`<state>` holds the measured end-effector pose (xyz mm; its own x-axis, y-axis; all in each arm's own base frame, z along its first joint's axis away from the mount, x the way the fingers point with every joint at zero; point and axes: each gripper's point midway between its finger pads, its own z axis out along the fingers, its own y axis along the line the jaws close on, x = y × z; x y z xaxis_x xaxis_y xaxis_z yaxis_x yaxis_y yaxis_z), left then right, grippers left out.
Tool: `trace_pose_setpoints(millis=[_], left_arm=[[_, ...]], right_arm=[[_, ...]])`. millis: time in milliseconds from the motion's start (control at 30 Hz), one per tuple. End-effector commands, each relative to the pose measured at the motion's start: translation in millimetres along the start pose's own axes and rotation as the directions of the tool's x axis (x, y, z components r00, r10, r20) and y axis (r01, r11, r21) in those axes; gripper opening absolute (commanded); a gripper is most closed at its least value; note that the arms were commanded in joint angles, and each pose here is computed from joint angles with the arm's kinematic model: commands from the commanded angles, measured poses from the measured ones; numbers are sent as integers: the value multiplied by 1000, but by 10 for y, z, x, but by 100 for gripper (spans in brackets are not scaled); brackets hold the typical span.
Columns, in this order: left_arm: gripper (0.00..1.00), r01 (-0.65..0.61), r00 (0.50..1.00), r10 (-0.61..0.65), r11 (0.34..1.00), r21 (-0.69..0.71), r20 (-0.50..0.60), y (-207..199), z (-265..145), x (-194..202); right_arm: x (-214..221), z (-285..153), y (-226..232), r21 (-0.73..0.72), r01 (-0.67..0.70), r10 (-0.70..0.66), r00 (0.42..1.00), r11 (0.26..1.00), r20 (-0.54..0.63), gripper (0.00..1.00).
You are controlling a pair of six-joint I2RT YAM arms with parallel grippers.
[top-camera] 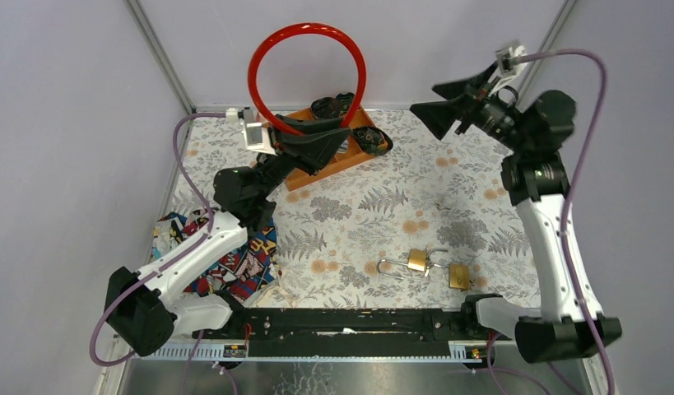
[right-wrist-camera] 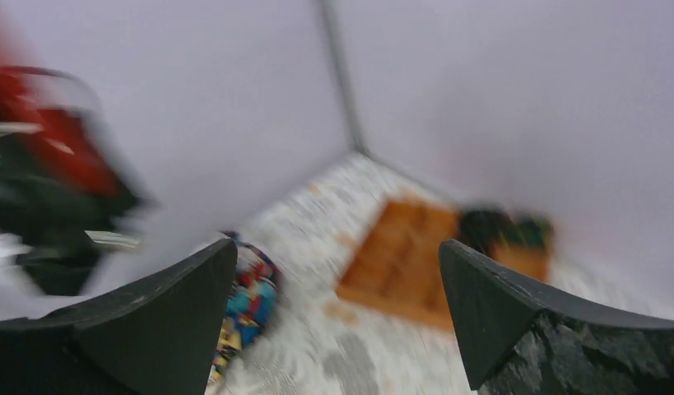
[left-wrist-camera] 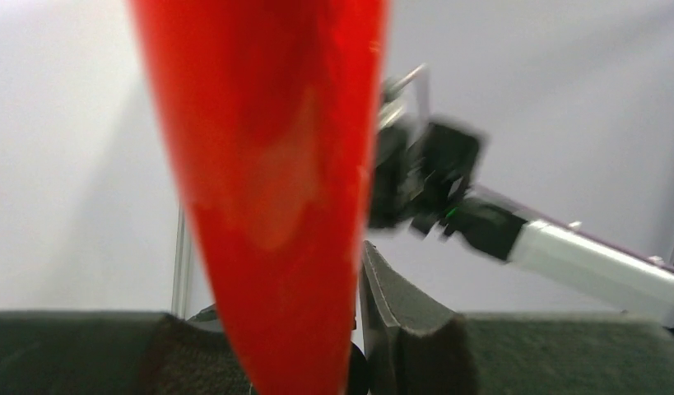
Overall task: Lock with the key
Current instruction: Place the key at the center of the board, then place the lock at the center of the board.
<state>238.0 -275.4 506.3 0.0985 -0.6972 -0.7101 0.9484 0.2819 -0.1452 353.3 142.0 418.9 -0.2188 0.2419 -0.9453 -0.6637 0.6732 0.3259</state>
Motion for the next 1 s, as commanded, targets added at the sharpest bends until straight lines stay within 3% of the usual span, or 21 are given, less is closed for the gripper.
trace_pose_setpoints(millis=[0, 200, 400, 667, 867, 967], left_arm=[[0, -46, 999, 46, 998, 43, 0, -56, -4, 91], [0, -40, 999, 42, 996, 75, -29, -143, 11, 200], [0, -34, 998, 38, 996, 83, -42, -188, 36, 242], [0, -9, 998, 13, 998, 65, -57, -160, 81, 287], [0, -29, 999, 31, 998, 64, -24, -175, 90, 187], [0, -38, 999, 39, 997, 68, -11, -194, 82, 143]], right_arm=[[-782, -124, 1218, -391, 169, -88, 972, 905, 216, 100], [-1273, -137, 1739, -536, 176, -17, 957, 826, 288, 99], [-1166, 32, 1717, -517, 166, -37, 967, 840, 251, 100], [-943, -31, 2089, -639, 179, -82, 981, 748, 179, 99], [-947, -26, 1792, -428, 277, -228, 960, 860, 163, 100], [-938, -133, 1761, -392, 364, -331, 931, 845, 152, 100]])
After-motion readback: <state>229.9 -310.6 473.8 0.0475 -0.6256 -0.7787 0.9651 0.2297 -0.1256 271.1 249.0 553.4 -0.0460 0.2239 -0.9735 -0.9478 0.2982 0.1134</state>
